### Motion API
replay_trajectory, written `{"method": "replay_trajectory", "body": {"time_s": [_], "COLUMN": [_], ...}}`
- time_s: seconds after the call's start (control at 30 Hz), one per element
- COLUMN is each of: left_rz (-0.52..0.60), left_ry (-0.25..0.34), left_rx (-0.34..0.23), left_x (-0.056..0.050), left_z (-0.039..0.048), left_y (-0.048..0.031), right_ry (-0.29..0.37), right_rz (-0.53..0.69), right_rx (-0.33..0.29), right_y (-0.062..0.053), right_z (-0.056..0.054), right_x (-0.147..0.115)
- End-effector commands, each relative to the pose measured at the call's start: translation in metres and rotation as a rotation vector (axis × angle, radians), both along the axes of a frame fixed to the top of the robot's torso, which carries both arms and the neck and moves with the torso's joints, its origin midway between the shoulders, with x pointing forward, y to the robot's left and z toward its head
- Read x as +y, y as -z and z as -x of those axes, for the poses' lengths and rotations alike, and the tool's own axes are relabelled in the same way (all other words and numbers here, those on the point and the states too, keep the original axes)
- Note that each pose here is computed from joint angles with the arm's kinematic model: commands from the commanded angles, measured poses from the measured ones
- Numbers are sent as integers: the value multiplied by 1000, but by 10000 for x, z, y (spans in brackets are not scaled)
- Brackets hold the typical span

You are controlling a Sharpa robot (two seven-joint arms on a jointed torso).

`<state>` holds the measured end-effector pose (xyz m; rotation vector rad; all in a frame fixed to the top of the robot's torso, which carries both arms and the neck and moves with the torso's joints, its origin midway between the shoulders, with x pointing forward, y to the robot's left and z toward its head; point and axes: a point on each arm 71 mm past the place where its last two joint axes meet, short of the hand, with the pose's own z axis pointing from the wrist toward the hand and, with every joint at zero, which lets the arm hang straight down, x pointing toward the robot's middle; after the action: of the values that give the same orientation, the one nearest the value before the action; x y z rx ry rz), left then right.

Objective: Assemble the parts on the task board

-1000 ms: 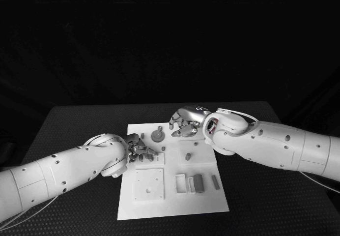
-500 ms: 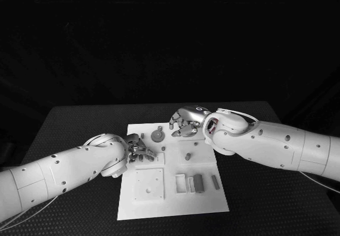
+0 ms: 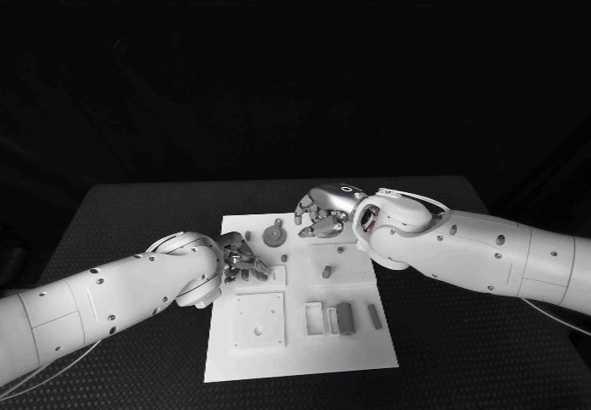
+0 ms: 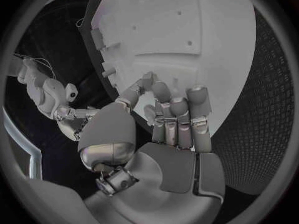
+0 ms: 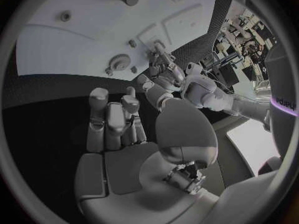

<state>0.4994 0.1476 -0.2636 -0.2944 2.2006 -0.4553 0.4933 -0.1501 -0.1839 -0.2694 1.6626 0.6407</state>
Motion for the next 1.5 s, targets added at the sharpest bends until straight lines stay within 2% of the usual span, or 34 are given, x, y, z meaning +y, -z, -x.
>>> {"method": "replay_trajectory", "body": {"time_s": [0.03,0.33,0.97,1.5], "left_rz": [3,-3,-90,-68], "left_ry": [11,2,16,17], "left_rx": [-2,-12,-63,-69], "left_x": [-26,-19,8,-32], "left_z": [5,-6,-26,-12], "left_y": [-6,-9,-25,-36], "right_ry": [-5,-5,-4,-3], "right_rz": [7,7,5,3], "right_rx": [4,4,5,6], "right_y": [5,5,6,5], "right_z": [4,3,4,3], "right_x": [3,4,2,1]}}
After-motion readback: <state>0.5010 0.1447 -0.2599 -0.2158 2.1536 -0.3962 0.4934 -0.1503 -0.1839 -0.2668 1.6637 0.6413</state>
